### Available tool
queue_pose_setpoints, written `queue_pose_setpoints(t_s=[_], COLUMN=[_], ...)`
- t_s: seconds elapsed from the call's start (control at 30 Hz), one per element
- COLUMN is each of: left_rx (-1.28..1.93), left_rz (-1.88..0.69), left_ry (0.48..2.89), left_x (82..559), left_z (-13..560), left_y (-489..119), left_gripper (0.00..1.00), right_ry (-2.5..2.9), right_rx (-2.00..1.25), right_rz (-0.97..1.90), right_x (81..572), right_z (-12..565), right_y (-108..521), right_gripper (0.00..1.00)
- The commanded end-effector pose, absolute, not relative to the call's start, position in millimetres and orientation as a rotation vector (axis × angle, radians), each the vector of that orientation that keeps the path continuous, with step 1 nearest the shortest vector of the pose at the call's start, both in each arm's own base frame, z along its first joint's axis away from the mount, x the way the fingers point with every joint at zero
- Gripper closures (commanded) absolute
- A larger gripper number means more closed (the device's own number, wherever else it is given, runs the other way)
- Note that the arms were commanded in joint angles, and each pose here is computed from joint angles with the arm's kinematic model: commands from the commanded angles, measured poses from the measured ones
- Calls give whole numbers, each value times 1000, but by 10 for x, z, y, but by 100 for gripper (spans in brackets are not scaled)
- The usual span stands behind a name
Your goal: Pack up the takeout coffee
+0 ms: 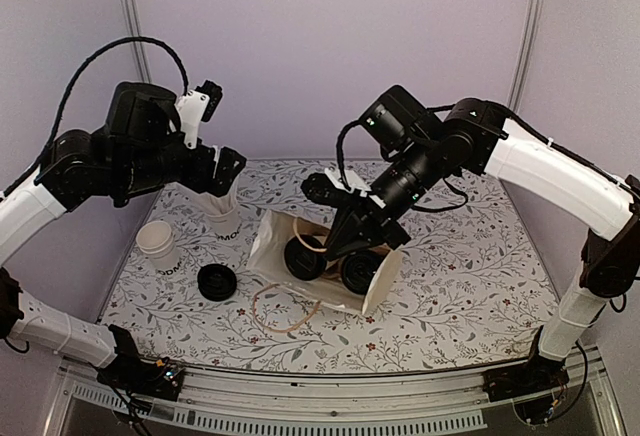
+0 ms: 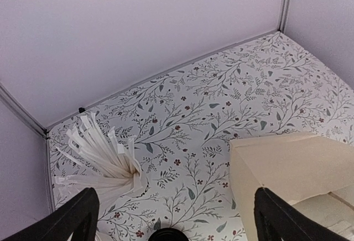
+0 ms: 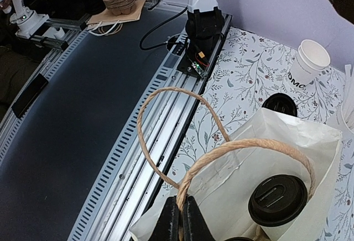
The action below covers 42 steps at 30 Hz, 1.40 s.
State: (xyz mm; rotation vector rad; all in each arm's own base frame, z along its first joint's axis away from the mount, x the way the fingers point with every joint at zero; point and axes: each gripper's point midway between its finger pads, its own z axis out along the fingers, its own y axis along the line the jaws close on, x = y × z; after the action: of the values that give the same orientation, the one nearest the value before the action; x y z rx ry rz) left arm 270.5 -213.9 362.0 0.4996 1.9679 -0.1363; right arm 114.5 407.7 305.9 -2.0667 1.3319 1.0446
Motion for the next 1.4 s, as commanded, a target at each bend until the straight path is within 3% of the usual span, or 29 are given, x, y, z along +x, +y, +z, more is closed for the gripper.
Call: queue_pose_setpoints(t_s=[0.0, 0.97, 1.37], left_rx=[492, 545, 555], left_rz=[-153, -158, -188], left_ry=[1950, 1995, 2010], left_x=[2725, 2868, 2805], left_z=[3659, 3473, 3471], left_y=[-2116, -2227, -2193], left_gripper=[0, 0, 0], right_ry=[1300, 1271, 1343], right_rx=[-2099, -2149, -2017], right_rz=[1093, 1135, 1169], right_x=[1011, 818, 1179], right_z=[3080, 3119, 3252], right_y=[4026, 3802, 3809], right_gripper=[96, 99, 100])
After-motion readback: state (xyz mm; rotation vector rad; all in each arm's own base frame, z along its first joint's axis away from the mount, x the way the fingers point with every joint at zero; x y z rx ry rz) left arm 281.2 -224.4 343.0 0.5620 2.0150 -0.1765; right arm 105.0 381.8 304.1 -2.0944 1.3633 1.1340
